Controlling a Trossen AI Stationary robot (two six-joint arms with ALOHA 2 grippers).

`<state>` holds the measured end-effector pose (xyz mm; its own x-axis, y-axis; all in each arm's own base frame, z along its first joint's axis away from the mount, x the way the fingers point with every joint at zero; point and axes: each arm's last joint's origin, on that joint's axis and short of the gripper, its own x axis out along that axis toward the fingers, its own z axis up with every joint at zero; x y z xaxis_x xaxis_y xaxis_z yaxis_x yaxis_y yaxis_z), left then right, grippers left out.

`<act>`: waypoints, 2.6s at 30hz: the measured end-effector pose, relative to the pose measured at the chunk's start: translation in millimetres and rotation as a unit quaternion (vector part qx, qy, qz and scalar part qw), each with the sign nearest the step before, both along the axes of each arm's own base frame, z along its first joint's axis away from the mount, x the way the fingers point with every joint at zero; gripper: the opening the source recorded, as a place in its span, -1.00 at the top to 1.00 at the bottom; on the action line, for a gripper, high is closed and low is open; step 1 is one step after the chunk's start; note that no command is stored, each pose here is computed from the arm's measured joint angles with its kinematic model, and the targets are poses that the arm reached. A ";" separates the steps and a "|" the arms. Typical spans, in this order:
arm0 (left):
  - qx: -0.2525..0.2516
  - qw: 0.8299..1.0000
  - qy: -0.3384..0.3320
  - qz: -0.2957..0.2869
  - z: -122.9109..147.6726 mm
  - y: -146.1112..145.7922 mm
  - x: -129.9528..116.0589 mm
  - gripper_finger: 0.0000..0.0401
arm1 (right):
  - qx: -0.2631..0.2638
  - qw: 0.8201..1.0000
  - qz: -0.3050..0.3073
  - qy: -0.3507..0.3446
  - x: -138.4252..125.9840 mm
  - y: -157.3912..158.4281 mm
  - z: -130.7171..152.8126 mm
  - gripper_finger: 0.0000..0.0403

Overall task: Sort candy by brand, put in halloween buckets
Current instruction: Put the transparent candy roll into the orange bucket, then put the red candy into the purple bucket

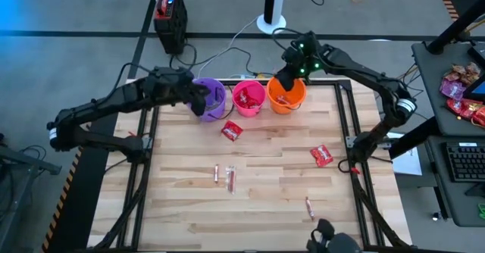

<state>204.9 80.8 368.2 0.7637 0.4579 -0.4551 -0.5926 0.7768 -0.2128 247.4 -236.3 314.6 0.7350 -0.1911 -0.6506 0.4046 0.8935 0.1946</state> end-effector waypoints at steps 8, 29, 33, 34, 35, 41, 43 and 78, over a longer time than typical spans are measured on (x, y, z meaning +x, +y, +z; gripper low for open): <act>-0.010 0.998 0.042 0.055 -7.6 15.9 -10.8 0.61 | -0.035 0.999 0.007 0.010 -17.8 -4.4 -0.7 0.86; -0.047 0.987 0.087 0.128 -32.0 54.9 -2.6 0.61 | 0.044 0.997 -0.046 0.048 -42.5 1.1 -52.7 0.82; -0.051 0.986 0.093 0.129 -35.6 56.9 0.6 0.61 | 0.034 0.998 -0.045 0.041 -41.3 -0.1 -50.9 0.81; -0.052 0.986 0.094 0.129 -36.1 57.2 1.1 0.61 | 0.033 0.998 -0.044 0.041 -41.2 -0.2 -50.9 0.81; -0.052 0.986 0.095 0.129 -36.3 57.4 1.3 0.61 | 0.032 0.998 -0.043 0.042 -41.3 -0.1 -50.9 0.81; -0.057 0.985 0.090 0.133 -35.6 57.0 0.9 0.61 | 0.027 0.998 -0.038 0.043 -41.3 -0.1 -50.9 0.80; -0.056 0.986 0.089 0.133 -35.1 56.8 0.7 0.61 | 0.023 0.998 -0.034 0.044 -41.3 -0.1 -50.9 0.80; -0.180 0.973 0.141 -0.029 -39.5 10.1 -8.1 0.61 | 0.068 0.994 -0.087 0.027 -40.9 -0.6 -44.1 0.24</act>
<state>196.8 91.0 328.7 0.6040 0.1906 -0.7738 -0.6251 0.7156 -0.3117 206.5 -236.9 270.5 0.6615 -0.2198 -0.7171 0.5635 0.7766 0.2818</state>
